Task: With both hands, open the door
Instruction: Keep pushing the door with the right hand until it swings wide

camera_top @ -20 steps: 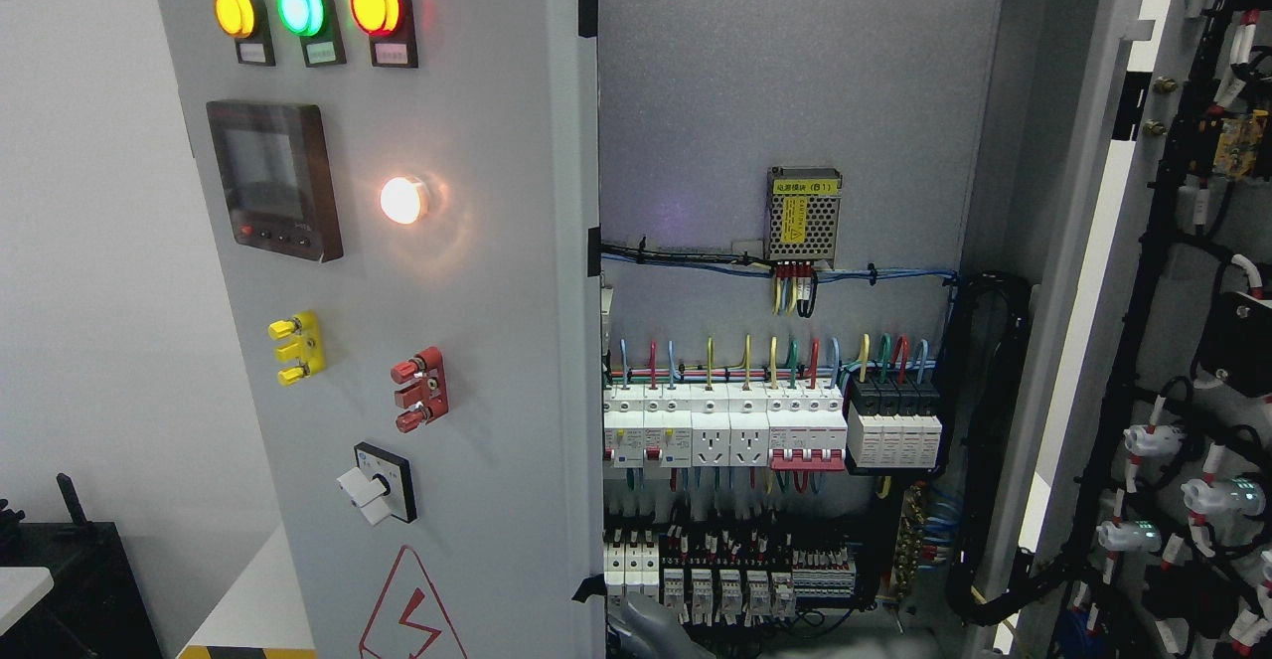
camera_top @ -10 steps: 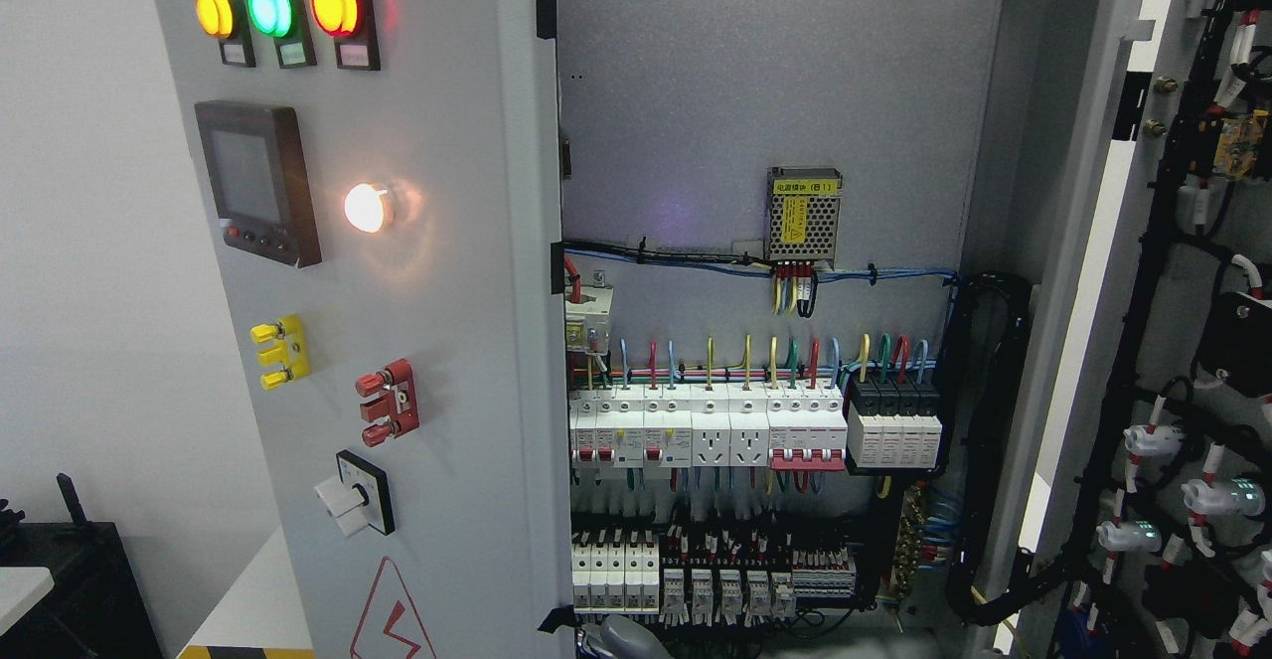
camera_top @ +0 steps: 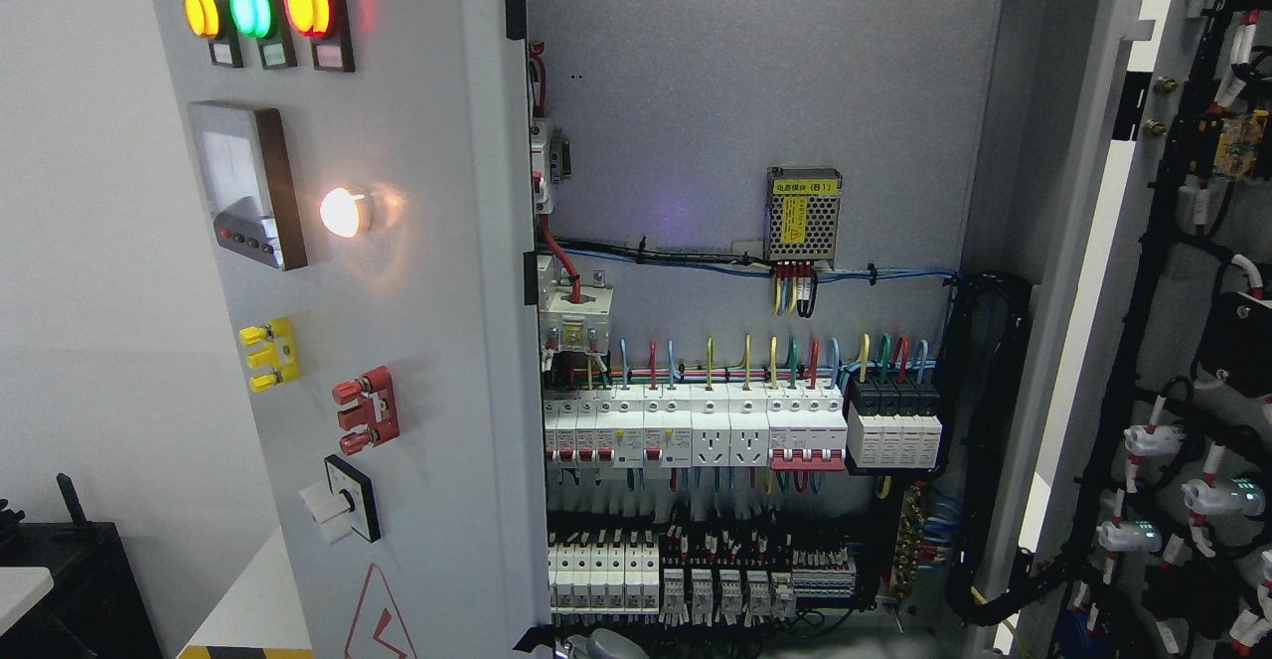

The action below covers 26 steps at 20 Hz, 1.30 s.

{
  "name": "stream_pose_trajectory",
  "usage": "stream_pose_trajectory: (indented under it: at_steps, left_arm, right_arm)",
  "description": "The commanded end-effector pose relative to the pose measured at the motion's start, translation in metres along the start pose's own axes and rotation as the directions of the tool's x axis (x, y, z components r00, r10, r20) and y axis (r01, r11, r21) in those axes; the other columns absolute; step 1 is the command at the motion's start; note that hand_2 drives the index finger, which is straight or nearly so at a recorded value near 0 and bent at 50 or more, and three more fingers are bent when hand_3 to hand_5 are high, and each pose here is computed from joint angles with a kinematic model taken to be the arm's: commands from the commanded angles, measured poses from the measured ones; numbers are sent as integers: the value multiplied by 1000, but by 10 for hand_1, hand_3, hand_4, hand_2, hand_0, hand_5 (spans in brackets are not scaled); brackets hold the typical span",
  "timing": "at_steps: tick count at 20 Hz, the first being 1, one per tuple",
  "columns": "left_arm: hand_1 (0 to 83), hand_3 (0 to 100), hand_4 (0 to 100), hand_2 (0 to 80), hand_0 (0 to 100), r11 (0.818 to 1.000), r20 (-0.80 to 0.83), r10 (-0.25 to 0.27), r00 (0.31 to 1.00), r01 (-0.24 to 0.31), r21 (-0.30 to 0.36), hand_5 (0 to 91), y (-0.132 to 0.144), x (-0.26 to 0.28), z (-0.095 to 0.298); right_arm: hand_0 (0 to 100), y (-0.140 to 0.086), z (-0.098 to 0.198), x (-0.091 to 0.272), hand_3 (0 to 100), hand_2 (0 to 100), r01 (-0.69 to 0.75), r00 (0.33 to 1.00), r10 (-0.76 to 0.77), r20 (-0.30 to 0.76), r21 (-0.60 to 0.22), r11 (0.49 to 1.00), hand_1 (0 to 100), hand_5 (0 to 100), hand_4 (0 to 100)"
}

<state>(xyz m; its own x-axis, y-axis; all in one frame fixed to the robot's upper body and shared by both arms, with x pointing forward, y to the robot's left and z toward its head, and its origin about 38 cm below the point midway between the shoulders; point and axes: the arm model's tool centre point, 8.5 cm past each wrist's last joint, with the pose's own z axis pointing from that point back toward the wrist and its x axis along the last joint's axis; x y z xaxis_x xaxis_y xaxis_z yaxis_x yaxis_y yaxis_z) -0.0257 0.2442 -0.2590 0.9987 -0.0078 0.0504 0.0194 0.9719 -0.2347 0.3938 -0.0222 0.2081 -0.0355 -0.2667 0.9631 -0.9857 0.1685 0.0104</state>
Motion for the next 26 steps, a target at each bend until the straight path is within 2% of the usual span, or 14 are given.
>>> stream_pose_trajectory:
  at_steps: [1, 15, 26]
  left_arm:
    - [0, 0, 42, 0, 0, 999, 29, -6, 1000, 7, -34, 0, -21, 10, -7]
    - [0, 0, 42, 0, 0, 999, 29, -4, 1000, 5, -34, 0, -21, 10, -7]
    - [0, 0, 42, 0, 0, 999, 29, -4, 1000, 5, -34, 0, -21, 10, -7]
  right_arm:
    - [0, 16, -12, -3, 0, 0, 4, 1000, -3, -6, 46, 999, 0, 0, 0]
    - [0, 34, -25, -14, 0, 0, 11, 1000, -8, -27, 106, 994, 0, 0, 0]
    - [0, 41, -37, -16, 0, 0, 11, 1000, -9, -25, 100, 995, 0, 0, 0]
